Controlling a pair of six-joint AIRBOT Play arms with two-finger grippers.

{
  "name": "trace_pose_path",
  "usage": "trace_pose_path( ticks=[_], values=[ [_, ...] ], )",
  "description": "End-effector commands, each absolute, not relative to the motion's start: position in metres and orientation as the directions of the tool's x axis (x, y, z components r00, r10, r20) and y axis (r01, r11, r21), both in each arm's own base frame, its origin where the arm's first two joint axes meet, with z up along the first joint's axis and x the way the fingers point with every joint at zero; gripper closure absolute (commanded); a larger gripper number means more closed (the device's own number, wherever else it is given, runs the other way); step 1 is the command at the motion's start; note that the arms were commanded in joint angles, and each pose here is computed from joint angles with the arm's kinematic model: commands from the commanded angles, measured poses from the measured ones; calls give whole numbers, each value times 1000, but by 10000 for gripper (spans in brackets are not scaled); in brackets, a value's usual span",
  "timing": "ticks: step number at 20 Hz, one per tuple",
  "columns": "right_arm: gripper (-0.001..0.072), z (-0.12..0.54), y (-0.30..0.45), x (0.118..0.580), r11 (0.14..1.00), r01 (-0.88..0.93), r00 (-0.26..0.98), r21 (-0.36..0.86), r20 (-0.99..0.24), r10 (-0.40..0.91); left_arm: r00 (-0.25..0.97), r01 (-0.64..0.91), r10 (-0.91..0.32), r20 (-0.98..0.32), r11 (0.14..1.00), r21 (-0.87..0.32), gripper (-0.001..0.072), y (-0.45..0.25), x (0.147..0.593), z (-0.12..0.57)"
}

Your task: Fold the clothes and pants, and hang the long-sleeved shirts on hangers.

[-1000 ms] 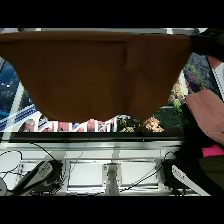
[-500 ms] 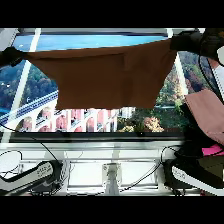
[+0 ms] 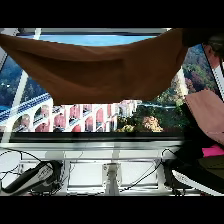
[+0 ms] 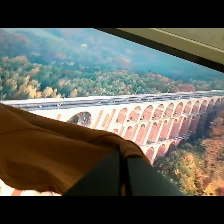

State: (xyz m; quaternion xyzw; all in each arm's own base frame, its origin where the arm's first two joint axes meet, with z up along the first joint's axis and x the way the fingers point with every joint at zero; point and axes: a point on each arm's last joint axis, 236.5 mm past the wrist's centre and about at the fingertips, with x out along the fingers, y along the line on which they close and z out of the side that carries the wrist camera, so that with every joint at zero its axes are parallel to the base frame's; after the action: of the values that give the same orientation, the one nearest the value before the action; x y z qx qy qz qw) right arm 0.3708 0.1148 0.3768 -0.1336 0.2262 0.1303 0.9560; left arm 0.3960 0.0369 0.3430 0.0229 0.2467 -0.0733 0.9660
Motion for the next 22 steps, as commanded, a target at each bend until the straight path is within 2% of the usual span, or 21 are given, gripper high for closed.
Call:
trace_pose_path(
  ticks=[1, 4, 6, 10, 12, 14, 16, 17, 19, 21, 22],
  values=[
    [701, 396, 117, 333, 911, -301, 875, -283, -462, 145, 923, 127, -62, -380, 981, 149, 693, 31, 349, 394],
    [700, 412, 133, 329, 891, -302, 905, -338, -394, 157, 969, 56, -5, -246, 978, 200, 695, 36, 335, 432],
    [700, 426, 140, 337, 889, -290, 929, -355, -329, 171, 971, 52, -4, -240, 979, 197, 695, 38, 340, 433],
    [700, 437, 118, 369, 881, -142, 969, -452, -246, 29, 942, 78, -26, -334, 987, 143, 695, 52, 388, 393],
    [700, 421, 91, 401, 888, -59, 960, -456, -270, -75, 912, 88, -40, -409, 991, 99, 695, 64, 428, 353],
    [700, 384, 51, 440, 905, 32, 918, -423, -346, -194, 855, 102, -72, -514, 994, 31, 694, 71, 468, 297],
    [700, 318, 17, 477, 935, 45, 842, -351, -491, -224, 786, 110, -108, -608, 993, -33, 693, 74, 501, 235],
    [700, 277, 9, 490, 965, 23, 792, -263, -584, -178, 748, 116, -126, -651, 992, -58, 692, 74, 515, 204],
    [699, 212, 16, 510, 1000, -24, 709, -5, -705, 13, 681, 125, -157, -716, 987, -98, 692, 70, 534, 151],
    [699, 178, 31, 533, 976, -77, 685, 206, -700, 202, 634, 132, -180, -752, 983, -124, 692, 63, 549, 109],
    [699, 168, 36, 543, 964, -117, 686, 239, -682, 253, 623, 136, -187, -760, 982, -130, 692, 59, 557, 94]
  ],
)
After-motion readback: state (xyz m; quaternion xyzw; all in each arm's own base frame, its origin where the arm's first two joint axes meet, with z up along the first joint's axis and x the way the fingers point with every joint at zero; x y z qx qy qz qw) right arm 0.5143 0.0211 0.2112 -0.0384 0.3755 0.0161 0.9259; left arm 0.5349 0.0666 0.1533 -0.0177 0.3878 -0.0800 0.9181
